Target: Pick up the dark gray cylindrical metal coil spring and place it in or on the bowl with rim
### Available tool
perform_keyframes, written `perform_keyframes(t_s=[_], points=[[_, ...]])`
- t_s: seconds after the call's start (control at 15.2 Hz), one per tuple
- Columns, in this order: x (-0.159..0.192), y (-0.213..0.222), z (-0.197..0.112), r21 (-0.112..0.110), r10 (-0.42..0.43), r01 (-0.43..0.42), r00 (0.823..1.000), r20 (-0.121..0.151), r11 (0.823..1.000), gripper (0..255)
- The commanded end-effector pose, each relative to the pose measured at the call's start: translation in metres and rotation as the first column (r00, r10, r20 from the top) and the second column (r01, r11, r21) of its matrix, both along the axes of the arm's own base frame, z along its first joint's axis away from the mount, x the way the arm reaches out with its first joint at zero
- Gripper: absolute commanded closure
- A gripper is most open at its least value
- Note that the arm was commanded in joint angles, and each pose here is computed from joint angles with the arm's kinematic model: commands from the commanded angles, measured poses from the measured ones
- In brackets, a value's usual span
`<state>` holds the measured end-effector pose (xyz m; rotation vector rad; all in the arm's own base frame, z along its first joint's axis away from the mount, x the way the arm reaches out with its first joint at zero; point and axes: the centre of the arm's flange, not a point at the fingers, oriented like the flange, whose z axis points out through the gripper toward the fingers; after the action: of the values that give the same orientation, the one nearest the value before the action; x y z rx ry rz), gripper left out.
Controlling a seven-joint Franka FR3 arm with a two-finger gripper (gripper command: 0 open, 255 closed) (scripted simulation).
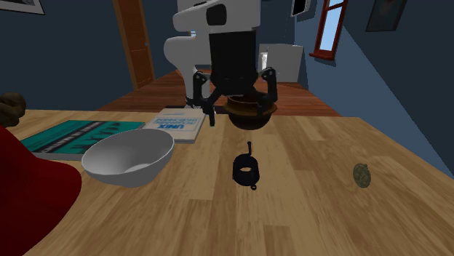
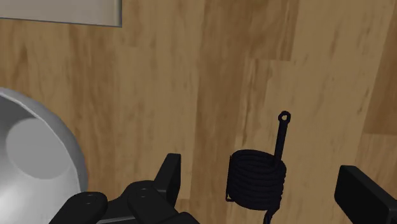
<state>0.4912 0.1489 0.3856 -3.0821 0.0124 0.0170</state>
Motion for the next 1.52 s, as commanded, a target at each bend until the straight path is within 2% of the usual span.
perform_keyframes(t_s=[0.0, 0.13, 0.59, 1.19, 1.25, 1.45], points=[[0.017, 0.009, -0.018, 0.001, -0.008, 0.008, 1.000, 0.002, 1.000, 0], [0.033, 0.017, -0.035, 0.001, -0.014, 0.014, 1.000, 0.002, 1.000, 0], [0.033, 0.020, -0.072, 0.001, -0.014, 0.014, 1.000, 0.002, 1.000, 0], [0.033, 0.020, -0.075, 0.001, -0.014, 0.014, 1.000, 0.002, 1.000, 0], [0.033, 0.020, -0.075, 0.001, -0.014, 0.014, 1.000, 0.002, 1.000, 255], [0.033, 0.020, -0.075, 0.001, -0.014, 0.014, 1.000, 0.002, 1.000, 255]])
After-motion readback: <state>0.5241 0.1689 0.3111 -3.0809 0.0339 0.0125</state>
